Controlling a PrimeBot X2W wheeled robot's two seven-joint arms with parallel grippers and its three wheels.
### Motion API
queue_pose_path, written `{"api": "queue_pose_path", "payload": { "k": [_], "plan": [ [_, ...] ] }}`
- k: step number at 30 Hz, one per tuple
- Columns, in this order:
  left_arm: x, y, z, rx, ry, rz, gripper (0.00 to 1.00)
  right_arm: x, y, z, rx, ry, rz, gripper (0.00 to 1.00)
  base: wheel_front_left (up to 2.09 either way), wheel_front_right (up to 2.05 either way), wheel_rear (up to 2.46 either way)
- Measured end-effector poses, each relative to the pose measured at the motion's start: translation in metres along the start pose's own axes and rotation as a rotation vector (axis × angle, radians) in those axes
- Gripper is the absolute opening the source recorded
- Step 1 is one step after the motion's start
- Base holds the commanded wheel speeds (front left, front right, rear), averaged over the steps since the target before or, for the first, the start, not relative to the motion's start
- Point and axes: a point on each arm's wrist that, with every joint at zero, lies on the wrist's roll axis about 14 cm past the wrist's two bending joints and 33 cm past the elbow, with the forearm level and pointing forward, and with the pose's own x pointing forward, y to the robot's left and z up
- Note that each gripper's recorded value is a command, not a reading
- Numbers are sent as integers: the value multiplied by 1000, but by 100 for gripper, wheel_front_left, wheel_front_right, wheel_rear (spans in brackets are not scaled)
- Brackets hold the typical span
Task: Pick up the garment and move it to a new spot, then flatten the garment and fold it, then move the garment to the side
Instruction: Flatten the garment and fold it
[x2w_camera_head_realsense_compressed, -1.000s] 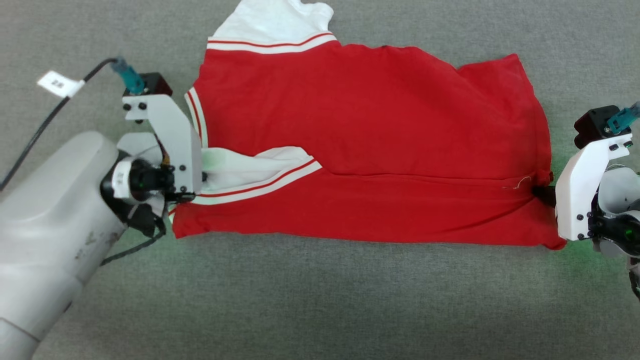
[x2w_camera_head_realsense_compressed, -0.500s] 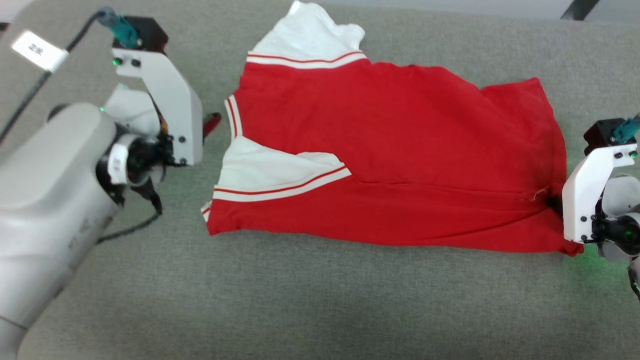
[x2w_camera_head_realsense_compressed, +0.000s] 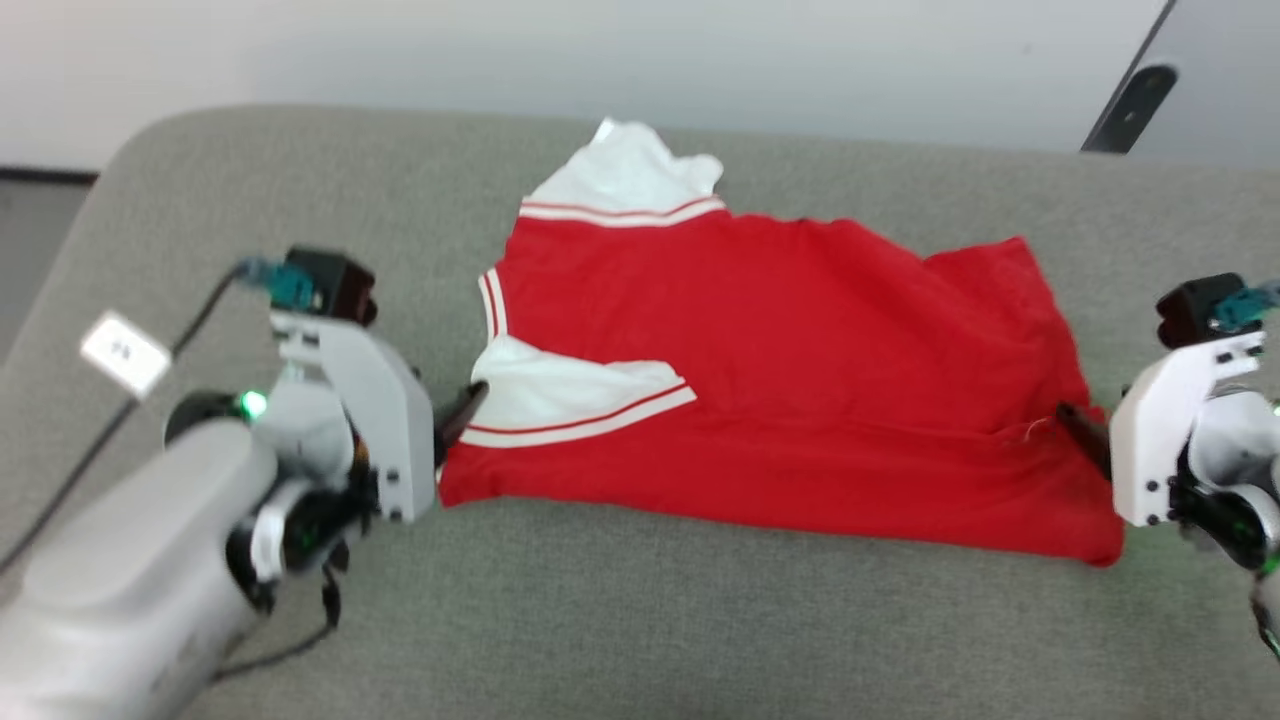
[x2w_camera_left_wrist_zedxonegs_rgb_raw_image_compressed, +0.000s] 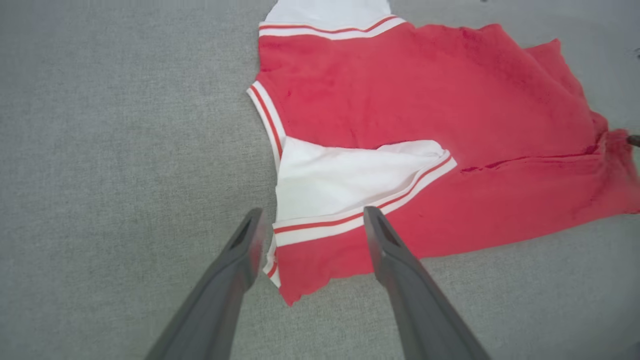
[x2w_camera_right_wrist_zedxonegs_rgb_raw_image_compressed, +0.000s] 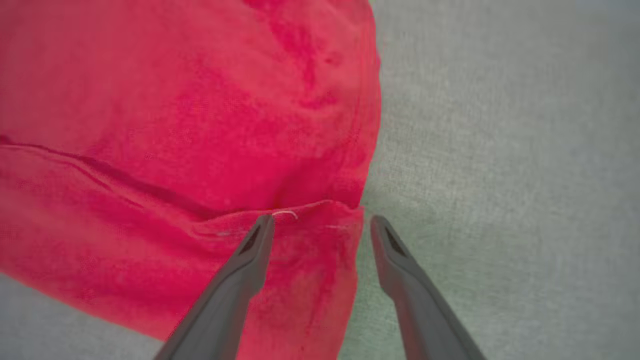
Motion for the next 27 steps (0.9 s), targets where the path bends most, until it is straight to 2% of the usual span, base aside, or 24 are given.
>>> {"api": "queue_pose_path", "payload": {
  "k": [3, 6, 12, 16, 21, 27],
  "plan": [
    [-13, -7, -2, 10, -82, -20, 100, -28, -5, 29, -63, -208, -18, 100, 0, 0, 0],
    [-24, -14, -2, 27, -157, -35, 100, -56, -4, 43, -138, -389, -36, 100, 0, 0, 0],
    [-40, -21, 3, 10, -289, -46, 100, -102, -1, 49, -204, -664, -83, 100, 0, 0, 0],
    [-43, -22, 5, 0, -343, -45, 100, -130, 1, 45, -201, -820, -132, 100, 0, 0, 0],
    [-37, -16, 1, -12, -322, -34, 100, -147, 6, 28, -169, -901, -194, 100, 0, 0, 0],
    [-14, -9, -5, -30, -156, -30, 100, -146, 12, 11, -101, -879, -223, 100, 0, 0, 0]
  ]
}}
